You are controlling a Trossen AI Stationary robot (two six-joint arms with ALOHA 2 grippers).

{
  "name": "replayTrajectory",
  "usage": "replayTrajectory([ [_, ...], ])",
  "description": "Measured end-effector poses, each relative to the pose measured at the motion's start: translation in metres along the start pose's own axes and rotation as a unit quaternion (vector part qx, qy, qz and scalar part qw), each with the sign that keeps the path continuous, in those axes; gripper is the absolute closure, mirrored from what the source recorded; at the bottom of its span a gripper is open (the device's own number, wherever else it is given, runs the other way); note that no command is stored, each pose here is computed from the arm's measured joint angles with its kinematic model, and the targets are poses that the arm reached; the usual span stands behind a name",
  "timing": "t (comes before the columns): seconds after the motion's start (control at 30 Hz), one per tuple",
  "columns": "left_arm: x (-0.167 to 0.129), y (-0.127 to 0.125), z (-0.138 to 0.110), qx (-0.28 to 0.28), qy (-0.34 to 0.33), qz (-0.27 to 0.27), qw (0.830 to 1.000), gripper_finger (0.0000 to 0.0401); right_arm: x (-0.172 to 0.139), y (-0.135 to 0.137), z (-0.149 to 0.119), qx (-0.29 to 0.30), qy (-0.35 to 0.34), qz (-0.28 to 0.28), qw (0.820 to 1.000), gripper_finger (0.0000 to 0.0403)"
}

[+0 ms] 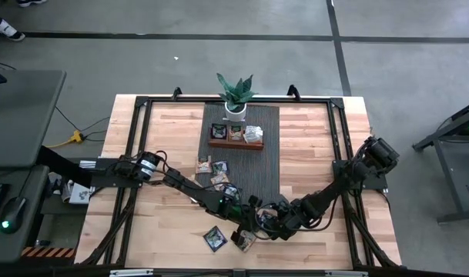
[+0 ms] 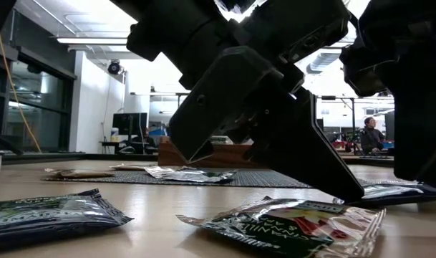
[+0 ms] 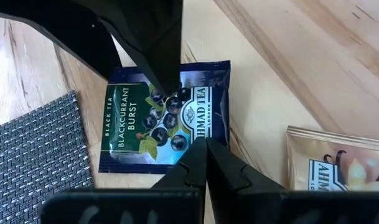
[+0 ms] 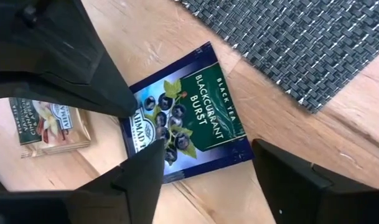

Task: Pick & Place Tea
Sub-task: Put the purple tea bag into the left section of the wooden organizer

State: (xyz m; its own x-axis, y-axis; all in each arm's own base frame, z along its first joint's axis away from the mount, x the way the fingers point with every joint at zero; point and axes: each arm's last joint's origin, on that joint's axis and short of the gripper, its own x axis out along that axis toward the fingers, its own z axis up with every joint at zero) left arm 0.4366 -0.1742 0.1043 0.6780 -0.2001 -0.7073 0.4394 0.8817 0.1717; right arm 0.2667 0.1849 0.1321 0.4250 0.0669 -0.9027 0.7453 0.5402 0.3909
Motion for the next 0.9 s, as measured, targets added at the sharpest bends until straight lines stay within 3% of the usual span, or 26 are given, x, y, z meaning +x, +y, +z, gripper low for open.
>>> replayTrajectory([
  [0.63,0.0,0.0,-0.0003,-0.012,0.002,0.002,1.0,0.0401,0.0019,-0.0013,0.0015,-0.009,-0.025,-0.006,1.0,0.0392],
  [0.9,-0.0002,-0.0006,-0.001,-0.011,0.008,0.011,1.0,0.04,0.0018,-0.0015,0.0008,-0.026,-0.022,-0.007,0.999,0.04],
])
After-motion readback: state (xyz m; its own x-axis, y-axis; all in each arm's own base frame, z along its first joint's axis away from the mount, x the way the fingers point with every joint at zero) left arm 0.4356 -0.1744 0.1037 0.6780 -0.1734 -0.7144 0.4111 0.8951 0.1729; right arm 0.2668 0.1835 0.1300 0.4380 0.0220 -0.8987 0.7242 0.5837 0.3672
